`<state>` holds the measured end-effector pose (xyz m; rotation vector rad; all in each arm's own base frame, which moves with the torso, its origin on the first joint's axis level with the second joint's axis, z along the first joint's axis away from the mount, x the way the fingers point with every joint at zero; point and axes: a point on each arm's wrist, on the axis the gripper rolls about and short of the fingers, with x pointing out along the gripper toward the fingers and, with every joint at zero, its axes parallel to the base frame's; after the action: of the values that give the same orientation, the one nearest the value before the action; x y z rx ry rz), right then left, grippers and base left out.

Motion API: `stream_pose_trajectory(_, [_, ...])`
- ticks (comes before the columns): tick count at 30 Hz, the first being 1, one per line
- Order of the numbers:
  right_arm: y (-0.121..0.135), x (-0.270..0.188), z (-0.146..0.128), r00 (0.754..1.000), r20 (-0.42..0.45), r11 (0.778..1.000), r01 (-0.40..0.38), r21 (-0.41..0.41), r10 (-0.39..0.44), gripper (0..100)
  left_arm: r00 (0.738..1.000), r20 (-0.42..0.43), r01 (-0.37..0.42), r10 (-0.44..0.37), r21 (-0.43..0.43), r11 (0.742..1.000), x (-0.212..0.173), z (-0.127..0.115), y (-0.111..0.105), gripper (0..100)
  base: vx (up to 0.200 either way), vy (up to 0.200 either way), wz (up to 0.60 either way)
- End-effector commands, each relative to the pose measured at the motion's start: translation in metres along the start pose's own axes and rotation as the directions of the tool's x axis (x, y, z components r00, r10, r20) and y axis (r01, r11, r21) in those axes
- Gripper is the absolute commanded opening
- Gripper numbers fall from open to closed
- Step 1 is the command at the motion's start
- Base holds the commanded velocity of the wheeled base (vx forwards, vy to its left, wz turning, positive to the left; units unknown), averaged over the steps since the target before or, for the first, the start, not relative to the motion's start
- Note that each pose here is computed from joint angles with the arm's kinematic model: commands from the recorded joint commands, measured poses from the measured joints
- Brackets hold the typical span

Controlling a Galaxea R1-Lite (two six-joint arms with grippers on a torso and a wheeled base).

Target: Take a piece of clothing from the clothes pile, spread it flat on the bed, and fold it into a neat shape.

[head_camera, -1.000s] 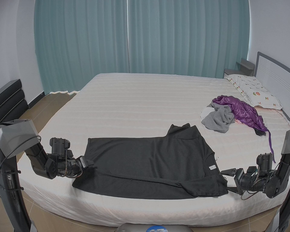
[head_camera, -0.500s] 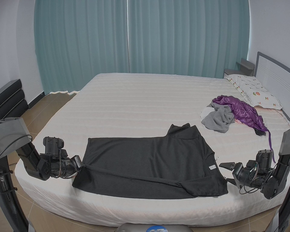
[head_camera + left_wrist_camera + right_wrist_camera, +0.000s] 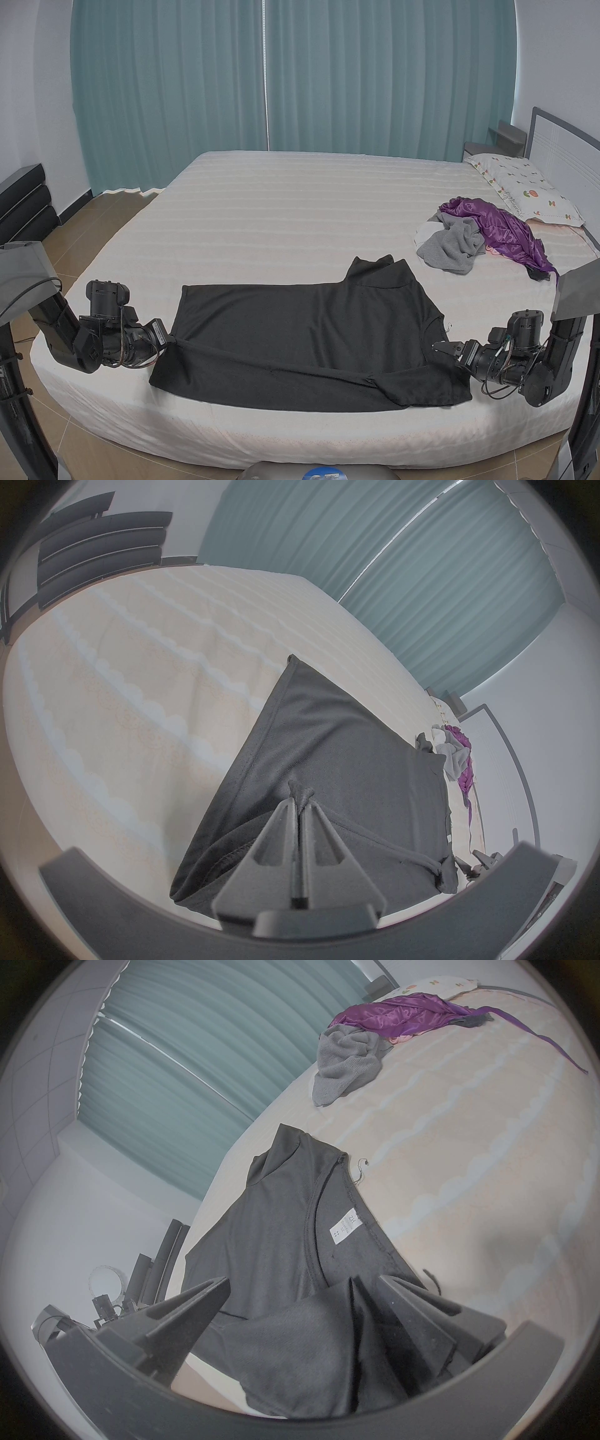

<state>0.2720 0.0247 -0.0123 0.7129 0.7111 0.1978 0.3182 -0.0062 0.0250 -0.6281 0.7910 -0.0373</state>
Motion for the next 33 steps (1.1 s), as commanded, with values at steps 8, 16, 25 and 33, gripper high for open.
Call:
stream_pose_trajectory(8, [-0.013,0.021,-0.007,0.998,-0.063,1.000,0.005,0.005,-0.005,100,1.000,0.000,0.001,-0.001,0.000,1.000,0.000,0.000,0.000,0,0.000,0.000,0.00])
stream_pose_trajectory(16, [-0.016,0.020,-0.008,0.998,-0.061,1.000,0.010,0.007,-0.009,0,1.000,-0.002,0.000,0.000,-0.001,1.000,0.000,0.000,0.000,0,0.000,0.000,0.00])
stream_pose_trajectory(25, [-0.004,0.002,0.002,0.999,-0.021,0.999,-0.027,0.017,0.028,0,1.000,-0.004,-0.006,0.006,-0.002,1.000,-0.007,-0.004,0.001,0,0.000,0.000,0.00])
stream_pose_trajectory(33, [0.010,-0.018,0.010,0.997,0.030,0.997,-0.065,0.038,0.064,0,1.000,0.019,-0.006,0.006,-0.005,1.000,-0.016,0.000,0.000,0,0.000,0.000,0.00])
